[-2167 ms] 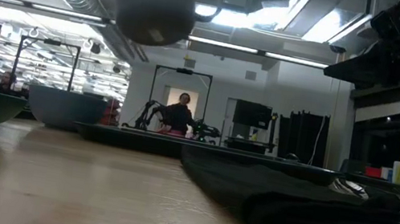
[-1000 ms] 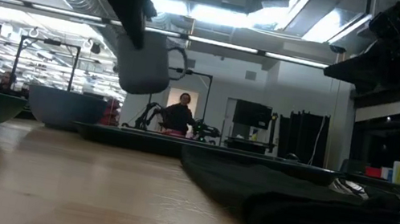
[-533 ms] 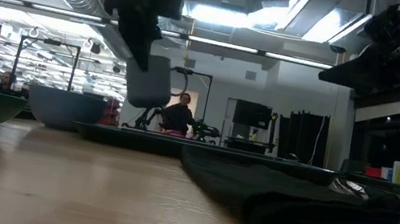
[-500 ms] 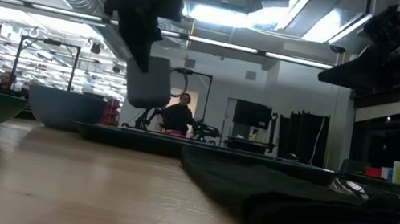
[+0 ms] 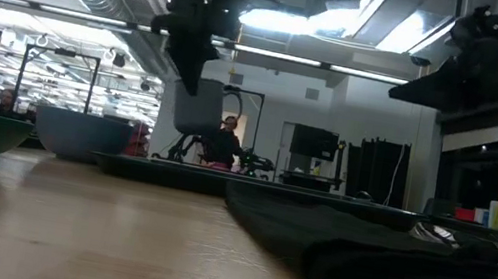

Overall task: Set up tray
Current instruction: Put the blue mug on the green serving tray

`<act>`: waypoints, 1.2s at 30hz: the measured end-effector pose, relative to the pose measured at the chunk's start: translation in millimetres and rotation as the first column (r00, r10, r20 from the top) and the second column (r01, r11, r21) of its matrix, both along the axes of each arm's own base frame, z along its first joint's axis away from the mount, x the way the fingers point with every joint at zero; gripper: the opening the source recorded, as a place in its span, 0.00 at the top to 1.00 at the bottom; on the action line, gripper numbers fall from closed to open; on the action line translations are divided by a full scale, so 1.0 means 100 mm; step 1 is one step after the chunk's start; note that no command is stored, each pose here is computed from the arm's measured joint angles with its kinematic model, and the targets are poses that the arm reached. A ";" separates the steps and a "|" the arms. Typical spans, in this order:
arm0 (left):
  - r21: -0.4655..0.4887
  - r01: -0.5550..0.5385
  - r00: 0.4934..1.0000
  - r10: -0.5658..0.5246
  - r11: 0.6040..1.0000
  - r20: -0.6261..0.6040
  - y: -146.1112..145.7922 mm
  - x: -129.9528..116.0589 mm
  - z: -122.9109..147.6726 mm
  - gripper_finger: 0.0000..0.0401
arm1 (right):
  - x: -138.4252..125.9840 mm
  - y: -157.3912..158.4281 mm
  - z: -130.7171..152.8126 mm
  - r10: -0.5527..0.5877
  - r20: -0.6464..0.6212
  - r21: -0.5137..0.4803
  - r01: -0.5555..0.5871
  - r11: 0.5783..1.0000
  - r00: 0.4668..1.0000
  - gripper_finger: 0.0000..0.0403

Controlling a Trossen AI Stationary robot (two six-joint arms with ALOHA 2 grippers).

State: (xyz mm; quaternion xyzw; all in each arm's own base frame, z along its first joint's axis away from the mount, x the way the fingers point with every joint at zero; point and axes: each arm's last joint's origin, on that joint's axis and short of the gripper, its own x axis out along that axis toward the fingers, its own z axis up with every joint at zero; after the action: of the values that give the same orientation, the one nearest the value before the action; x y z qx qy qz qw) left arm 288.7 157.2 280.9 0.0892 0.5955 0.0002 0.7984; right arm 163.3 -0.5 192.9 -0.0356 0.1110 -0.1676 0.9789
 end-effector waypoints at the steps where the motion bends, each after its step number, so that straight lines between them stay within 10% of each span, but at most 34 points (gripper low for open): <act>1: -0.002 -0.002 1.000 0.002 1.000 -0.012 0.04 -0.01 0.00 0.99 | 0.00 0.00 0.01 -0.013 0.006 -0.014 0.013 1.000 1.000 0.97; 36: 0.028 0.081 0.990 -0.077 0.996 -0.121 0.68 0.04 -0.41 0.99 | -0.01 -0.14 0.00 -0.131 -0.002 -0.026 0.131 0.991 0.991 0.97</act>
State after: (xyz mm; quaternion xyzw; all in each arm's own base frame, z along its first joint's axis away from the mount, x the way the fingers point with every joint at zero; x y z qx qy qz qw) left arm 293.2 225.0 240.1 0.1256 0.6381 -0.0269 0.7592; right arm 162.4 -14.2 193.0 -0.0412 0.1127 -0.2329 0.9651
